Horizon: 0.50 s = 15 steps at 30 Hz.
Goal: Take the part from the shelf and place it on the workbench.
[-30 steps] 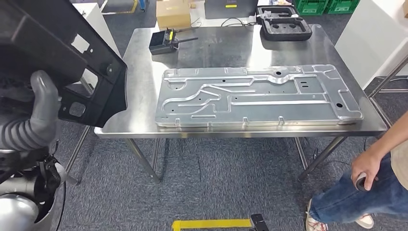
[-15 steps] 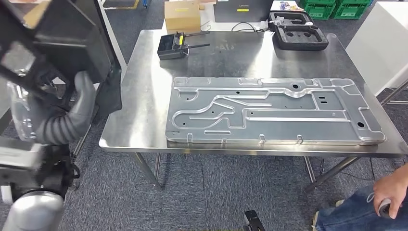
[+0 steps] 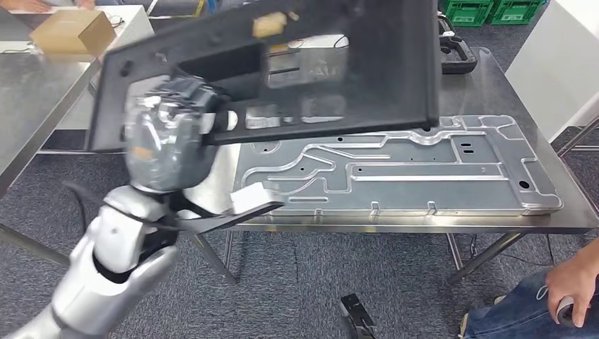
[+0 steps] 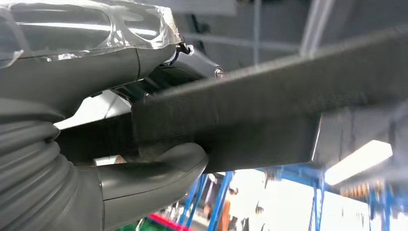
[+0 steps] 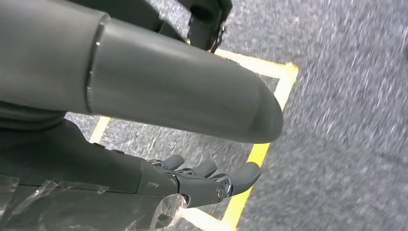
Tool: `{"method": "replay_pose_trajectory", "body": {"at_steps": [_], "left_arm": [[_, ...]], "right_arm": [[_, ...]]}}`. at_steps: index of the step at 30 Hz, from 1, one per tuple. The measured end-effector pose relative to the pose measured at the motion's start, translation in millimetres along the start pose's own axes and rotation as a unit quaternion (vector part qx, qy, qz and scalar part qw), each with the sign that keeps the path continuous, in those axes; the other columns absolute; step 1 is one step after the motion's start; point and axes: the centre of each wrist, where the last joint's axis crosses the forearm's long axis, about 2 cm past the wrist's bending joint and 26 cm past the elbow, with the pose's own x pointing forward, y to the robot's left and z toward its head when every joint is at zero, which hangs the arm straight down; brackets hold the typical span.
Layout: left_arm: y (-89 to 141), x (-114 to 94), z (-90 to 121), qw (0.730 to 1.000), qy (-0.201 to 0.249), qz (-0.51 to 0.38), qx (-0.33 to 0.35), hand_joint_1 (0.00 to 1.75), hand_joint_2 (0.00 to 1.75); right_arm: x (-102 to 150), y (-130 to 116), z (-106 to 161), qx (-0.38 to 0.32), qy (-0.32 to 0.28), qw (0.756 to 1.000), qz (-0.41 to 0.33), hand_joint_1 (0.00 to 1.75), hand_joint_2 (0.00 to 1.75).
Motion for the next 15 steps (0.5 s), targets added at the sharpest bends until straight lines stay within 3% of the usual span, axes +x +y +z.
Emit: {"method": "replay_pose_trajectory", "body": {"at_steps": [8,15], "left_arm": [[-37.5,36.7,-18.4,0.994,-0.006,-0.015,-0.109,1.75,1.75],[-50.0,62.7,-41.5,0.988,0.007,0.011,-0.153,1.75,1.75]], "right_arm": [[21.3,9.1,-1.1,0.022,-0.021,0.999,0.041,0.00,0.00],[36.5,14.6,-1.5,0.054,-0.035,0.995,0.071,0.00,0.00]]}}
